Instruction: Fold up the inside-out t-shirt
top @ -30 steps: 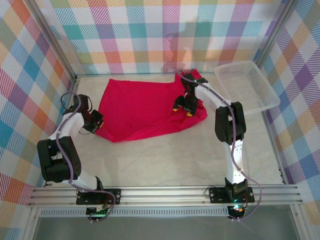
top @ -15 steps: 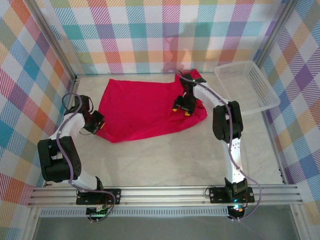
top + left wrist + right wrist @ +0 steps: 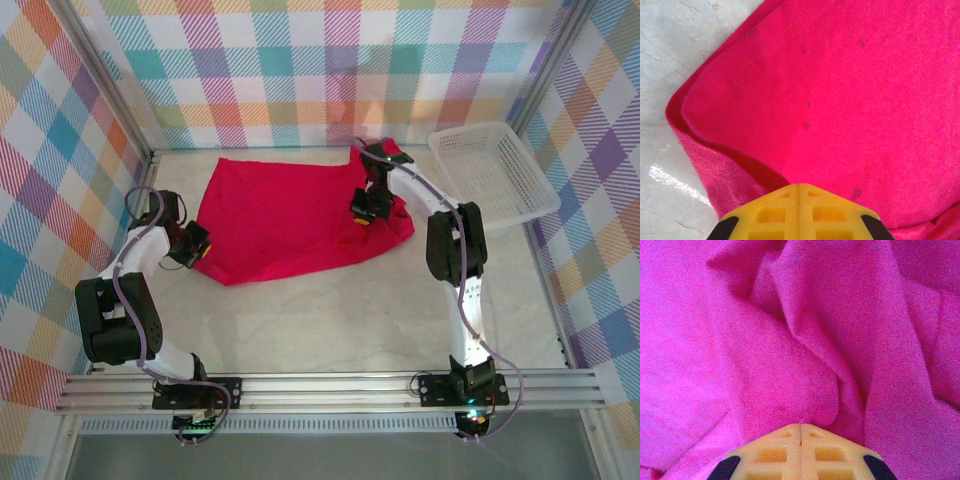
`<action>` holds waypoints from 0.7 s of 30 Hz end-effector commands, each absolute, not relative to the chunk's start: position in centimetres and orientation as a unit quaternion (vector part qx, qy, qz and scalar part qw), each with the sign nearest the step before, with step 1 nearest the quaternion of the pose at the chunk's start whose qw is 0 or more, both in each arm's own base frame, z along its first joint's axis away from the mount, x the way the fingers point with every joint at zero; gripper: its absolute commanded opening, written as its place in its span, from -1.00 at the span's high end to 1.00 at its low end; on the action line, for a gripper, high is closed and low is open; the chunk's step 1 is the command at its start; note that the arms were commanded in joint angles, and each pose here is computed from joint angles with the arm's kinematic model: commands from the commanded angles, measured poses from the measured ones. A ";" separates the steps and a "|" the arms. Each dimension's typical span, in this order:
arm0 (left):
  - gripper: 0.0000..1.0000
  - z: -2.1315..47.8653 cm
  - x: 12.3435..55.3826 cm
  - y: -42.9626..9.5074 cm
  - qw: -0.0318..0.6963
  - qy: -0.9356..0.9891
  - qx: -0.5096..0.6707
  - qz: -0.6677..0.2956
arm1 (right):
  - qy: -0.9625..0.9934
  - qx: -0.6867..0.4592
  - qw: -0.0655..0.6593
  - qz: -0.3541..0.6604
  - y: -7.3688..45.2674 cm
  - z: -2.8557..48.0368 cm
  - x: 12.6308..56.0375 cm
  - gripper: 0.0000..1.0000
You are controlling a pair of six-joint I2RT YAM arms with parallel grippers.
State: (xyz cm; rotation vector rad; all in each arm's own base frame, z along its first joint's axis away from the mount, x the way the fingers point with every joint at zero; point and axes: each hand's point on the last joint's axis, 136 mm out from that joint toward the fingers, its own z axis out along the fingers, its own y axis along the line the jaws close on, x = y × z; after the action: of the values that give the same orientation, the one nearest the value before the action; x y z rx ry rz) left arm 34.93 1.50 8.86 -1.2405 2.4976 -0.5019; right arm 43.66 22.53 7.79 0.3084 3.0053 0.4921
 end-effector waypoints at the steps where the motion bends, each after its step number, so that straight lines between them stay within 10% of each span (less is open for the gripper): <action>1: 1.00 9.9 35.1 1.2 0.166 0.869 -0.427 -0.187 | 0.971 0.070 0.104 0.202 22.2 17.8 41.7 1.00; 5: 1.00 9.8 35.3 0.9 0.166 0.866 -0.429 -0.198 | 0.972 0.057 0.115 0.198 20.5 20.2 34.9 1.00; 15: 1.00 9.1 35.8 0.7 0.162 0.865 -0.429 -0.205 | 0.951 0.169 0.044 0.256 18.3 6.7 19.0 0.95; 21: 1.00 8.8 35.8 0.6 0.158 0.866 -0.428 -0.203 | 0.967 0.157 0.115 0.161 14.7 10.0 20.5 -0.07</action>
State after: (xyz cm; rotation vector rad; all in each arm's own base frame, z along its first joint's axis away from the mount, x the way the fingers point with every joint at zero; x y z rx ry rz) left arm 35.83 1.07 9.18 -1.2224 2.4675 -0.5606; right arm 17.43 14.99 6.38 0.4771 2.9822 0.5175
